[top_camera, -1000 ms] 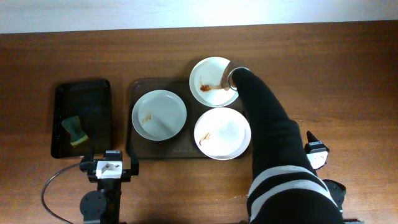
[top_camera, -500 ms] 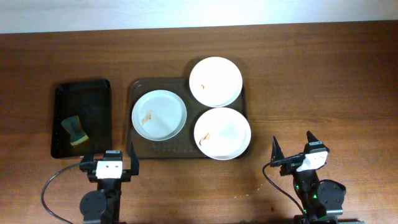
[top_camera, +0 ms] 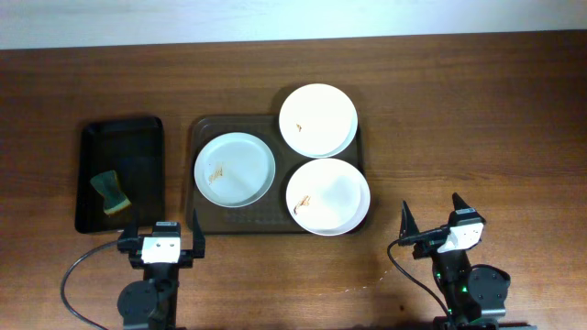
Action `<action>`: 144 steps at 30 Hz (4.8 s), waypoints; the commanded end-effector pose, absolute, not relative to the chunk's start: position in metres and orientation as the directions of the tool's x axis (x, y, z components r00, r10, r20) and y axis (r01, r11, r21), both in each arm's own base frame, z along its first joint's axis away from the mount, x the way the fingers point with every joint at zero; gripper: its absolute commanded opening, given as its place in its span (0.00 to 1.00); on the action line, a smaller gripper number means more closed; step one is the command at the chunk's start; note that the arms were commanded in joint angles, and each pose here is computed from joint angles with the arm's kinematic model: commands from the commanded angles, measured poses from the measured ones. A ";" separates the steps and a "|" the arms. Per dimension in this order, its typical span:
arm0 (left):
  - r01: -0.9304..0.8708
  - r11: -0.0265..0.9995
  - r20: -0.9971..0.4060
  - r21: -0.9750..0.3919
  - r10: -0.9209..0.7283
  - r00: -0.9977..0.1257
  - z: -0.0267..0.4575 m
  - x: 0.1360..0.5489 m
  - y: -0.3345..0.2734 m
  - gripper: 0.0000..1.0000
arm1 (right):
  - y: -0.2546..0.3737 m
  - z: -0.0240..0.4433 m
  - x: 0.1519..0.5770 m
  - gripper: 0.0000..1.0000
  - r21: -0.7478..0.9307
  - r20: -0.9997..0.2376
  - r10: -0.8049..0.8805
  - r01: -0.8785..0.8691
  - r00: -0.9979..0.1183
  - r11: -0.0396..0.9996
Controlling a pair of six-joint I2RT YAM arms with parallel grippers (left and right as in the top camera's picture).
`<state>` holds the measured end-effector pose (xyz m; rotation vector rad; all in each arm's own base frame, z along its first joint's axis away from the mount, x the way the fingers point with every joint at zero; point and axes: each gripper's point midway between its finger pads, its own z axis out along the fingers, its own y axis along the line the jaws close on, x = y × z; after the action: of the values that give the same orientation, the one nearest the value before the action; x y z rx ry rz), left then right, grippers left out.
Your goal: Clean dirty plates on tray and stack at the side
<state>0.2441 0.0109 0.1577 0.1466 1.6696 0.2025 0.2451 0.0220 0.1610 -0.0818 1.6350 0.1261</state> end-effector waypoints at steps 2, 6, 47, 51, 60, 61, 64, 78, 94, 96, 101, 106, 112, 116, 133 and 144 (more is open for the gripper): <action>-0.007 0.973 -0.968 0.230 0.228 -0.102 0.156 0.244 0.008 0.99 | 0.023 0.159 0.245 0.98 0.036 -0.997 0.027 -0.134 -0.071 0.990; -0.008 0.973 -0.968 0.230 0.228 -0.102 0.156 0.244 0.008 0.99 | 0.023 0.159 0.245 0.98 0.036 -0.997 0.027 -0.134 -0.071 0.990; -0.007 0.973 -0.968 0.230 0.228 -0.102 0.156 0.244 0.008 0.99 | 0.023 0.159 0.245 0.98 0.037 -0.997 0.027 -0.134 -0.071 0.990; -0.007 0.973 -0.968 0.230 0.228 -0.103 0.156 0.244 0.008 0.99 | 0.023 0.159 0.245 0.98 0.036 -0.997 0.027 -0.134 -0.071 0.990; -0.007 0.973 -0.968 0.230 0.228 -0.103 0.156 0.244 0.008 0.99 | 0.023 0.159 0.245 0.98 0.036 -0.997 0.027 -0.134 -0.071 0.990; -0.007 0.973 -0.968 0.230 0.228 -0.103 0.156 0.244 0.008 0.99 | 0.023 0.159 0.245 0.98 0.036 -0.997 0.027 -0.134 -0.071 0.990; -0.007 0.973 -0.968 0.230 0.228 -0.103 0.156 0.244 0.008 0.99 | 0.023 0.159 0.245 0.98 0.036 -0.997 0.027 -0.134 -0.071 0.990; -0.008 0.973 -0.968 0.230 0.228 -0.103 0.156 0.244 0.008 0.99 | 0.023 0.159 0.245 0.98 0.037 -0.997 0.027 -0.134 -0.071 0.990; -0.008 0.973 -0.968 0.230 0.228 -0.103 0.156 0.244 0.008 0.99 | 0.023 0.159 0.245 0.98 0.036 -0.997 0.027 -0.134 -0.071 0.990; -0.008 0.973 -0.968 0.230 0.228 -0.103 0.156 0.244 0.008 0.99 | 0.023 0.159 0.245 0.98 0.037 -0.997 0.027 -0.134 -0.071 0.990; -0.008 0.973 -0.968 0.230 0.228 -0.103 0.156 0.244 0.008 0.99 | 0.024 0.163 0.245 0.98 0.034 -0.998 0.027 -0.143 -0.051 0.989; -0.007 0.973 -0.968 0.230 0.228 -0.102 0.156 0.244 0.008 0.99 | 0.016 0.163 0.246 0.98 0.115 -0.992 0.110 -0.093 -0.058 0.989; -0.007 0.973 -0.968 0.230 0.228 -0.103 0.156 0.244 0.008 0.99 | 0.028 0.167 0.244 0.98 0.160 -0.987 0.152 -0.163 -0.058 0.974; 0.042 0.973 -0.970 0.225 0.228 -0.083 0.158 0.244 -0.001 0.99 | 0.028 0.170 0.244 0.98 0.252 -0.967 0.244 -0.158 -0.070 0.955; 0.239 0.970 -0.930 -0.044 0.048 -0.366 0.244 0.349 -0.034 0.99 | 0.051 0.243 0.340 0.98 0.360 -0.812 0.233 -0.145 -0.535 0.922; 0.334 0.908 -0.762 -0.254 0.025 -0.647 0.194 0.431 -0.061 0.99 | 0.068 0.192 0.398 0.95 0.442 -0.732 0.238 -0.180 -0.638 0.879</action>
<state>0.4220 -0.0548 0.1791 0.2294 2.3044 -0.4420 0.3926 0.0664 0.1908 0.0434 2.1604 0.5955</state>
